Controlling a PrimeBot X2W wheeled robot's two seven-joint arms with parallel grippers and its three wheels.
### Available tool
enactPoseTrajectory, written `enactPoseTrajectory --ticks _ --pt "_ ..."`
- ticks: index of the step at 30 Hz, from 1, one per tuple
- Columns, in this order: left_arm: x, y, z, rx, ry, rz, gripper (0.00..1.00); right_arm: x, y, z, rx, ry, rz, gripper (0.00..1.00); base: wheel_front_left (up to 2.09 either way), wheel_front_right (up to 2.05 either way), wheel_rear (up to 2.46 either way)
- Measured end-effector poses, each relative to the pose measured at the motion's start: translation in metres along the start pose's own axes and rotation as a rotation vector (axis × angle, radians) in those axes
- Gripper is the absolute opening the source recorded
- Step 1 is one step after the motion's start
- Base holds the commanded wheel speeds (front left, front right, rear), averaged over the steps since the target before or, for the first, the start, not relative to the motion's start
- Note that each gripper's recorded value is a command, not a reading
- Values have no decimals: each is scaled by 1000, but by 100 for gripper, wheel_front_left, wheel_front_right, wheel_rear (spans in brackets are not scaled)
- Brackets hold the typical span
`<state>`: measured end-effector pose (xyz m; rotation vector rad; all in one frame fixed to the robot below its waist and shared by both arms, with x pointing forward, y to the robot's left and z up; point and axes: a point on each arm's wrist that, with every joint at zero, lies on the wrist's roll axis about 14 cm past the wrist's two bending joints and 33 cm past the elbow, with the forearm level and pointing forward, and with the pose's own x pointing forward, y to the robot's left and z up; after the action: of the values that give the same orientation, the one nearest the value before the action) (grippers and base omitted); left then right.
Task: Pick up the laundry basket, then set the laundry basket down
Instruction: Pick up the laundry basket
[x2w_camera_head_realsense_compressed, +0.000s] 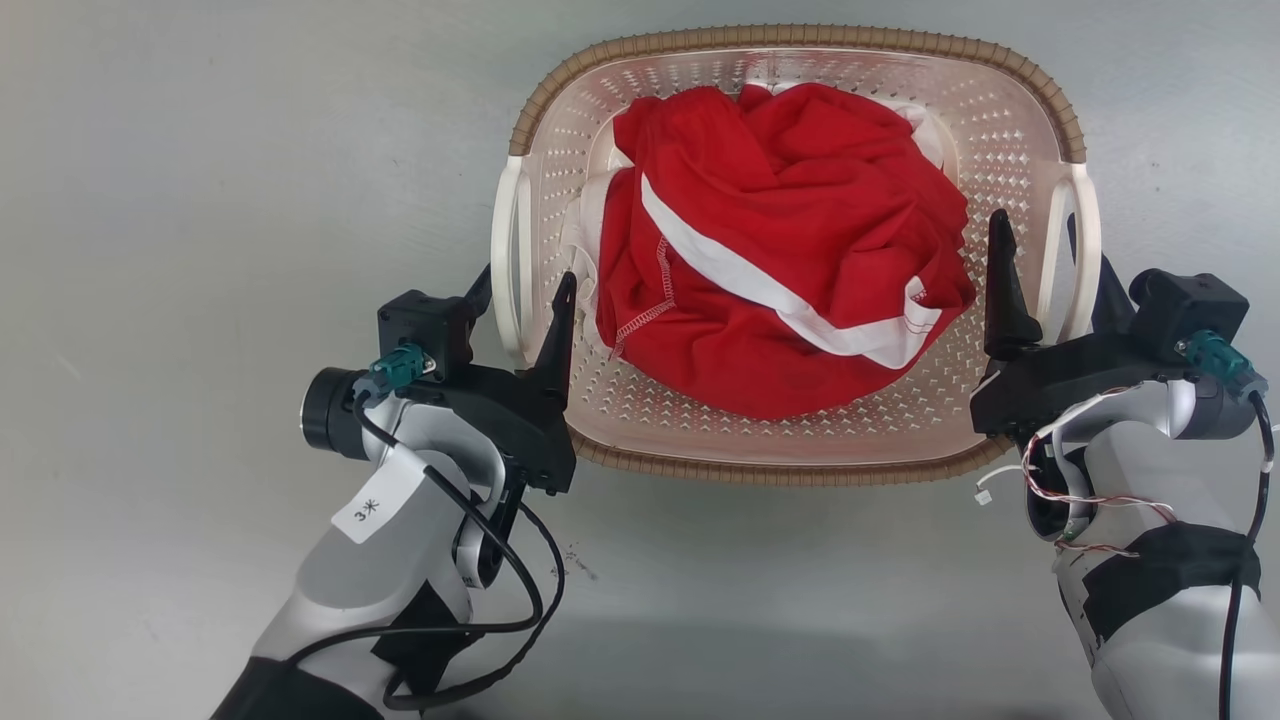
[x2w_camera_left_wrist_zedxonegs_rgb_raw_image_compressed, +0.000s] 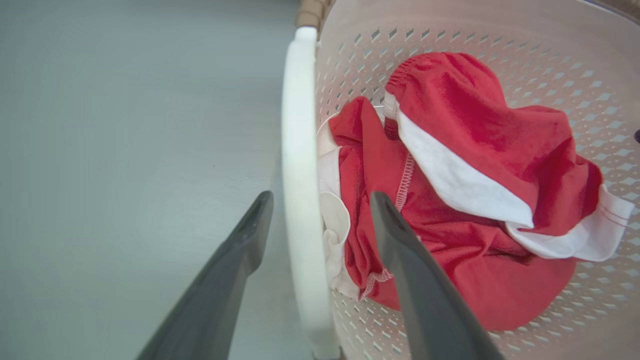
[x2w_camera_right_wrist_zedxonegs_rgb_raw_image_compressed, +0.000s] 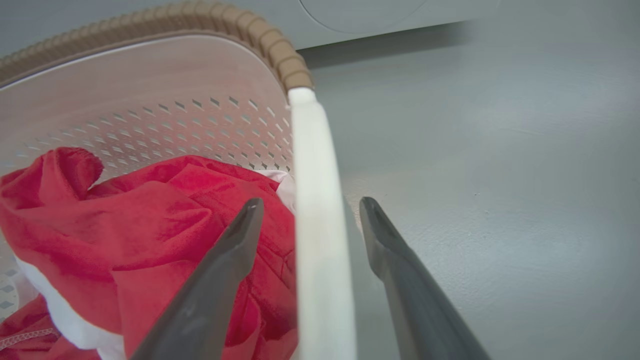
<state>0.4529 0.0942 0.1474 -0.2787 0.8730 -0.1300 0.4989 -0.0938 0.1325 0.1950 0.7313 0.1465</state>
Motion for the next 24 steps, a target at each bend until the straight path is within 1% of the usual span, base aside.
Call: enactPoseTrajectory --ticks 6,7,8,9,10,11,12,13,16,24 --pt "1 -2 -3 -2 10 -5 100 1 0 -3 -2 6 1 100 0 0 0" --pt "1 -2 -2 1 8 -5 100 1 0 -3 -3 7 1 91 0 0 0" --pt "2 -2 -1 5 7 -6 100 1 0 -3 -4 8 1 66 0 0 0" --pt "2 -2 -1 4 9 -4 97 1 0 -3 -5 10 1 50 0 0 0" --pt "1 -2 -2 5 13 -4 62 2 0 -3 -9 10 2 36 0 0 0" --pt "1 -2 -3 8 18 -3 42 2 1 -3 -13 10 3 14 0 0 0" --pt "0 -2 -4 4 22 -1 22 2 1 -2 -14 11 3 0 0 0 0" --pt "0 -1 -5 -3 25 1 0 2 0 -2 -15 12 1 0 0 0 0" --pt "-2 3 -6 5 32 14 0 1 -1 -2 -20 17 -2 0 0 0 0" --pt "-10 1 0 3 30 24 0 -5 7 0 -21 39 4 0 0 0 0"
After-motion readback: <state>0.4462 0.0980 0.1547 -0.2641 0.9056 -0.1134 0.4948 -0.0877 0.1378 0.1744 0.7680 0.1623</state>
